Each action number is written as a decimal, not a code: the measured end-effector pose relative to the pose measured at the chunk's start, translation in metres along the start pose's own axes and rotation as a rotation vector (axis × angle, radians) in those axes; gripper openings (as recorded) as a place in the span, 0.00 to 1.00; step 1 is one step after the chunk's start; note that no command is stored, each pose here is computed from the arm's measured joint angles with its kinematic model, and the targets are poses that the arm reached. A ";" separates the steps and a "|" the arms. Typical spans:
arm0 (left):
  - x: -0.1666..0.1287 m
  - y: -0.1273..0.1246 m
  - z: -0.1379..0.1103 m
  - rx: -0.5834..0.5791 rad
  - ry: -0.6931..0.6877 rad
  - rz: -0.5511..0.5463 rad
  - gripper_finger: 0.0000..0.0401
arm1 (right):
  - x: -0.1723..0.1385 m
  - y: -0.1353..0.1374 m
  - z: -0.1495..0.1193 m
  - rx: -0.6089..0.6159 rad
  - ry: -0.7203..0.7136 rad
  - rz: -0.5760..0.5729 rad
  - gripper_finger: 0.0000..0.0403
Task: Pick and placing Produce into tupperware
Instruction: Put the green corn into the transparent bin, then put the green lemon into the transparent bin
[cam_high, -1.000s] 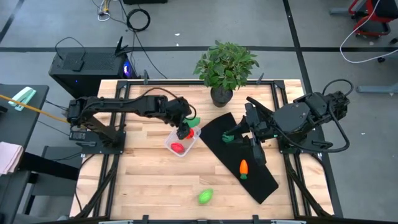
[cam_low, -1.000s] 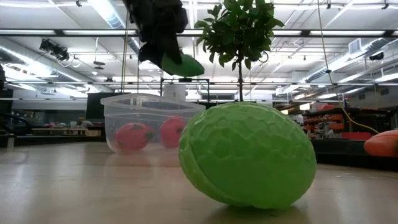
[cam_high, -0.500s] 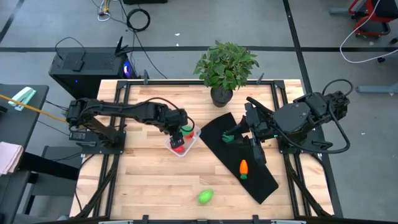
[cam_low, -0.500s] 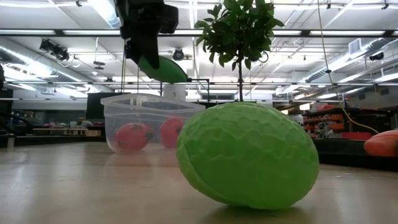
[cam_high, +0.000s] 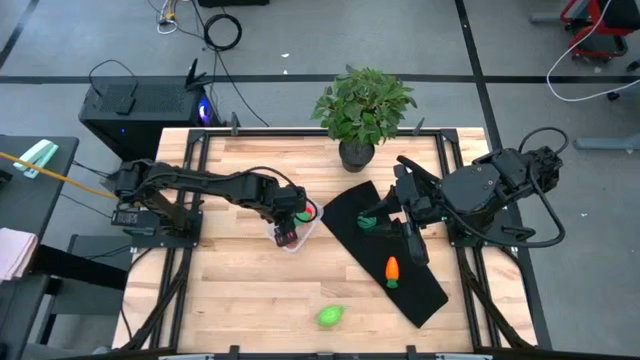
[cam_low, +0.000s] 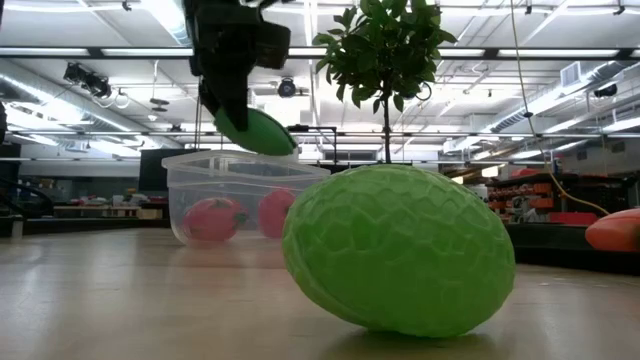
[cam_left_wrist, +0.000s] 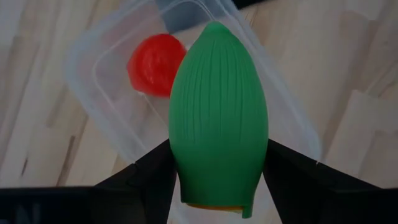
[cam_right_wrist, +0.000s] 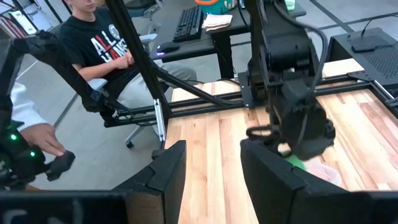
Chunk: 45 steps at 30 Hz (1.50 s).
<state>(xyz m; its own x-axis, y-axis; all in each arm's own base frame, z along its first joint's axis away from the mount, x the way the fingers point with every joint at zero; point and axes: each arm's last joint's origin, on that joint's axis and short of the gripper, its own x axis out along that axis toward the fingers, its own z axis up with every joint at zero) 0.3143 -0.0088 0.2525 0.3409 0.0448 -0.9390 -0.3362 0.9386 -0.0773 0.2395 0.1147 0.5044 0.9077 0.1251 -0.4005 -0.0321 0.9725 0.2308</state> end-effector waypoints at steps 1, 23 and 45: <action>0.003 0.000 -0.001 0.000 0.008 0.003 0.56 | 0.000 0.000 0.000 0.000 -0.001 0.001 0.40; 0.033 0.002 -0.014 -0.031 -0.033 -0.004 0.68 | 0.000 0.000 0.000 0.000 0.000 0.001 0.40; -0.037 -0.014 0.017 0.013 -0.309 -0.126 0.73 | 0.000 0.000 0.000 -0.001 0.003 -0.001 0.40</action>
<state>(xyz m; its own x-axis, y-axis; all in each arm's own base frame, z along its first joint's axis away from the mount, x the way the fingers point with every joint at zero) 0.3212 -0.0180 0.2944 0.6299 0.0275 -0.7762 -0.2638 0.9475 -0.1805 0.2393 0.1148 0.5041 0.9064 0.1251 -0.4036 -0.0320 0.9727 0.2298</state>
